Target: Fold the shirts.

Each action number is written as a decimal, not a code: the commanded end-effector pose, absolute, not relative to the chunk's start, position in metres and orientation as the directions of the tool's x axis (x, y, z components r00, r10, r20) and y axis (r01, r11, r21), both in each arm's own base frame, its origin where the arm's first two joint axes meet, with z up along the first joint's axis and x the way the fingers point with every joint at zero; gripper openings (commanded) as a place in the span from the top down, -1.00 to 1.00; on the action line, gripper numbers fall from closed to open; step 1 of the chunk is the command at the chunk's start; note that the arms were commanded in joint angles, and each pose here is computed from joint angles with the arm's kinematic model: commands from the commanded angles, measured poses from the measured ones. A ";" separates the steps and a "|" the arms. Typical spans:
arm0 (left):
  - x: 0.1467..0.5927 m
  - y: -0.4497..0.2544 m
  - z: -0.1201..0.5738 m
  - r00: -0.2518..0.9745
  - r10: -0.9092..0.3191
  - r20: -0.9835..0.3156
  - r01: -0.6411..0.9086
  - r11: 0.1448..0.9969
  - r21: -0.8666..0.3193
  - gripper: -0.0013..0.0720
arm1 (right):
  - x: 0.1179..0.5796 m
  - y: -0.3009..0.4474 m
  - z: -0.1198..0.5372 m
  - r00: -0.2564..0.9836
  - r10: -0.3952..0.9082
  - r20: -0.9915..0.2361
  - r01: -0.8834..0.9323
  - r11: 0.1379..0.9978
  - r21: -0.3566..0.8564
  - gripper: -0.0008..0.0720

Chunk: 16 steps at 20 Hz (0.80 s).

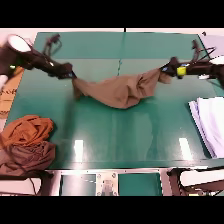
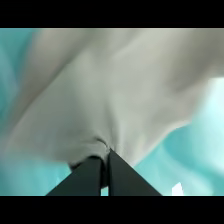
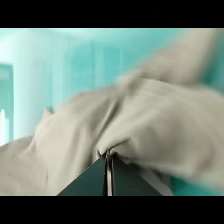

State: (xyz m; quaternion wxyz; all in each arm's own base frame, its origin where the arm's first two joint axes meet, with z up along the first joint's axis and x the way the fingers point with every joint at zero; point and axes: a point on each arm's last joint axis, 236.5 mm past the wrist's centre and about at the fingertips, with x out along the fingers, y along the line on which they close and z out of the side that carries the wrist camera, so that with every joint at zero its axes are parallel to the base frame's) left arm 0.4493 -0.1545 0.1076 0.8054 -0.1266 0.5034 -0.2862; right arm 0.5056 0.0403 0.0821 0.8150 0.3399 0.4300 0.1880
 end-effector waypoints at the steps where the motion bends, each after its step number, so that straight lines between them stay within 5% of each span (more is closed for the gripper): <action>1: 0.448 -0.154 0.231 0.603 -0.606 -0.519 0.410 0.793 -0.450 0.89 | 0.482 0.012 0.179 0.680 0.544 -0.491 -0.118 0.743 0.659 0.93; 5: 0.393 -0.130 0.387 0.830 -0.518 -0.207 0.468 0.848 -0.246 0.89 | 0.423 -0.011 0.316 0.853 0.411 -0.321 -0.201 0.827 0.526 0.93; 9: 0.325 -0.106 0.472 0.902 -0.431 -0.026 0.429 0.901 -0.066 0.89 | 0.348 -0.011 0.402 0.945 0.283 -0.164 -0.195 0.890 0.413 0.93; 12: 0.314 -0.100 0.470 0.911 -0.409 -0.048 0.408 0.913 -0.030 0.89 | 0.324 -0.010 0.418 0.965 0.226 -0.136 -0.156 0.905 0.397 0.93; 16: 0.355 -0.098 0.422 0.898 -0.392 -0.199 0.393 0.919 -0.039 0.89 | 0.343 -0.021 0.374 0.942 0.245 -0.228 -0.113 0.875 0.472 0.93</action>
